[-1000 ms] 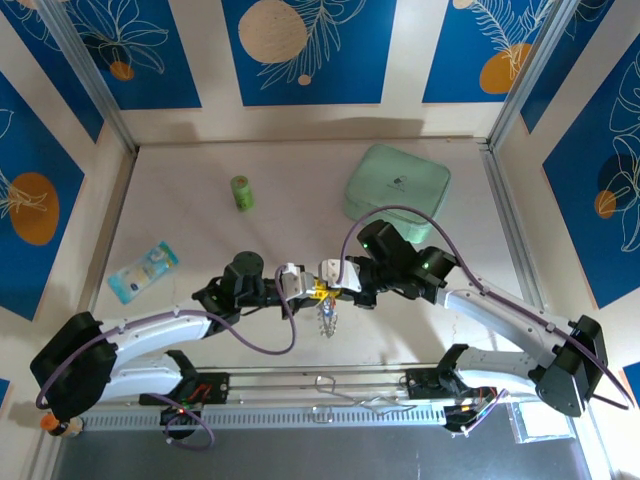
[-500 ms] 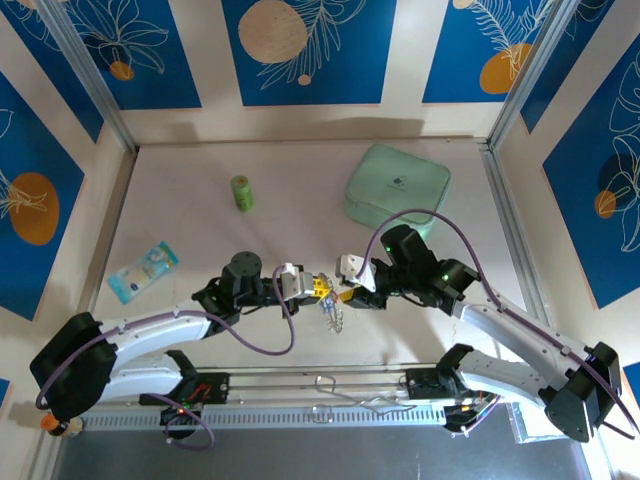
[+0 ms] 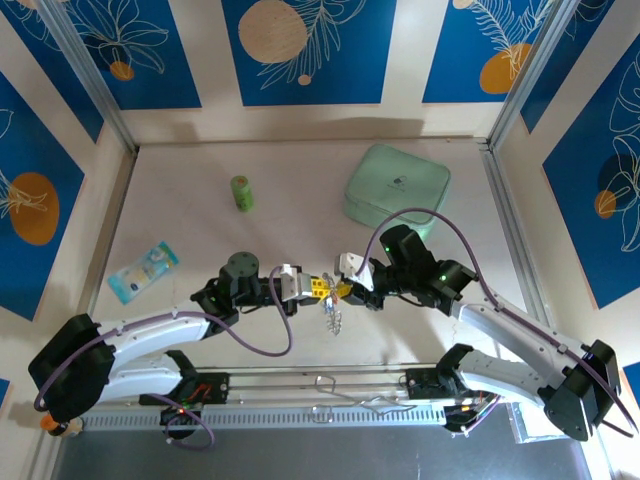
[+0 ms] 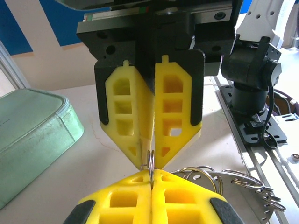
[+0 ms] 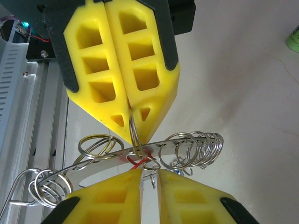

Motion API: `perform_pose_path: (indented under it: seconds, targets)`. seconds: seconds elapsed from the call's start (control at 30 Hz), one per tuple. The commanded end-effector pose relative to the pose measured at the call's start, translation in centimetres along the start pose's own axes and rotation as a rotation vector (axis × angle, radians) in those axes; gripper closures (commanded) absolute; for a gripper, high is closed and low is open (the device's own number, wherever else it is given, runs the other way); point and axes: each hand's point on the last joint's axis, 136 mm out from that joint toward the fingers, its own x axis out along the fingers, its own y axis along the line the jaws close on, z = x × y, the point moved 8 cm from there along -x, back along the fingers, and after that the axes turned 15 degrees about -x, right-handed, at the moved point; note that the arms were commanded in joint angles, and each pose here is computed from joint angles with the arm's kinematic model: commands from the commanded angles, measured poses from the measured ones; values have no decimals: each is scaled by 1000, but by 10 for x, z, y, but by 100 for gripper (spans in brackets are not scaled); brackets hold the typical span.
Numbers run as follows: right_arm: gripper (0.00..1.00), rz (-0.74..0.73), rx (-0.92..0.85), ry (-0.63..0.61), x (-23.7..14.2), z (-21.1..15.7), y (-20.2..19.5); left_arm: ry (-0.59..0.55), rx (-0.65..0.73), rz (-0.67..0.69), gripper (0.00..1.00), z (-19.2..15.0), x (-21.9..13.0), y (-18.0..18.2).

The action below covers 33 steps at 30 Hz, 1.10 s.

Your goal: Put the keys on the keyring

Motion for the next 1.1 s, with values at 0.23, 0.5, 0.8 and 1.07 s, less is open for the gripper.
perform_pose_path:
  seconds: [0.23, 0.5, 0.8, 1.07]
  targets:
    - [83, 73, 51, -61, 7, -2, 6, -100, 21, -54, 100, 13, -2, -8]
    - [80, 54, 62, -32, 5, -5, 7, -123, 20, -42, 100, 13, -1, -6]
    - [67, -49, 81, 26, -13, -10, 12, -120, 29, -13, 100, 13, -3, -4]
    - [63, 0, 82, -23, -4, -8, 23, -121, 33, -10, 100, 16, -4, -5]
